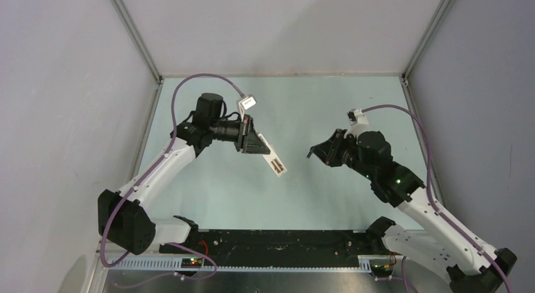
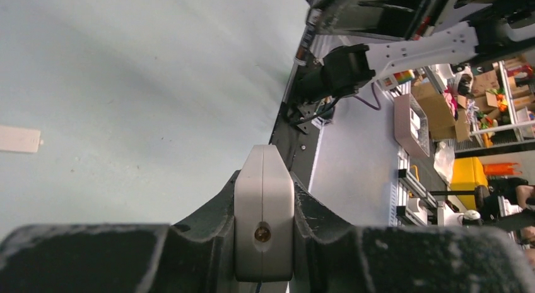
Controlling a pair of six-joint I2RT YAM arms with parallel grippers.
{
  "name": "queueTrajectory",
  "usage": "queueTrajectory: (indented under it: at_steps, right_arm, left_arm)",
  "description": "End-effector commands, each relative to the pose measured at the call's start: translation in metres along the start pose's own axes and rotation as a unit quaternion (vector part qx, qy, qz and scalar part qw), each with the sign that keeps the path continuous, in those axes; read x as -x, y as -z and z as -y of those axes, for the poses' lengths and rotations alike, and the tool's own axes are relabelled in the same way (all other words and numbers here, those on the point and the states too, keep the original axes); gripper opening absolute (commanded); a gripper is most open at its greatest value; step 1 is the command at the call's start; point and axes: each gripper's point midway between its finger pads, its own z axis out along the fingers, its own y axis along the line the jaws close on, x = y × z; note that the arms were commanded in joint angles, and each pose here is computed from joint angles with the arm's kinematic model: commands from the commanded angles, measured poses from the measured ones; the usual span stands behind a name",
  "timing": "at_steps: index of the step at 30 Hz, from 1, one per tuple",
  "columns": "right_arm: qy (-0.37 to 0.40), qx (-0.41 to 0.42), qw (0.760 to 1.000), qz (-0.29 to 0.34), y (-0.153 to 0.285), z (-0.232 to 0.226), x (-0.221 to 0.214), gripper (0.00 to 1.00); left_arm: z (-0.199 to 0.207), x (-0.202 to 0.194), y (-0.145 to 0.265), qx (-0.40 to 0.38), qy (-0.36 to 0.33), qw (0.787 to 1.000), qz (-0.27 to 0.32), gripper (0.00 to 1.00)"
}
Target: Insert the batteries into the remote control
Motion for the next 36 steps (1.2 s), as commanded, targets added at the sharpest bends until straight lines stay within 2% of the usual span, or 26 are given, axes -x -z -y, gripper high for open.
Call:
queueTrajectory:
  at_steps: [1,5,9,18,25,36]
  right_arm:
    - [0.084,0.113,0.989,0.034,0.028,-0.061,0.024,0.00]
    - [0.143,0.146,0.979,0.020,0.031,-0.088,0.017,0.00]
    - [0.189,0.162,0.969,0.001,0.027,-0.106,0.008,0.00]
    - [0.249,0.162,0.954,-0.042,0.016,-0.116,-0.006,0.00]
    - [0.282,0.161,0.943,-0.076,0.008,-0.121,-0.024,0.00]
    - [0.293,0.136,0.941,-0.097,0.000,-0.113,-0.034,0.00]
  left_arm:
    - [0.027,0.019,0.003,-0.059,-0.043,0.997,0.006,0.00]
    - [0.025,0.025,0.000,-0.054,-0.034,0.998,0.007,0.00]
    - [0.019,0.027,-0.007,-0.052,0.010,0.999,-0.002,0.00]
    - [0.034,0.019,-0.010,-0.095,0.077,0.992,-0.031,0.00]
    - [0.042,0.017,-0.008,-0.121,0.057,0.990,-0.039,0.00]
    - [0.041,0.015,-0.011,-0.130,0.040,0.990,-0.043,0.00]
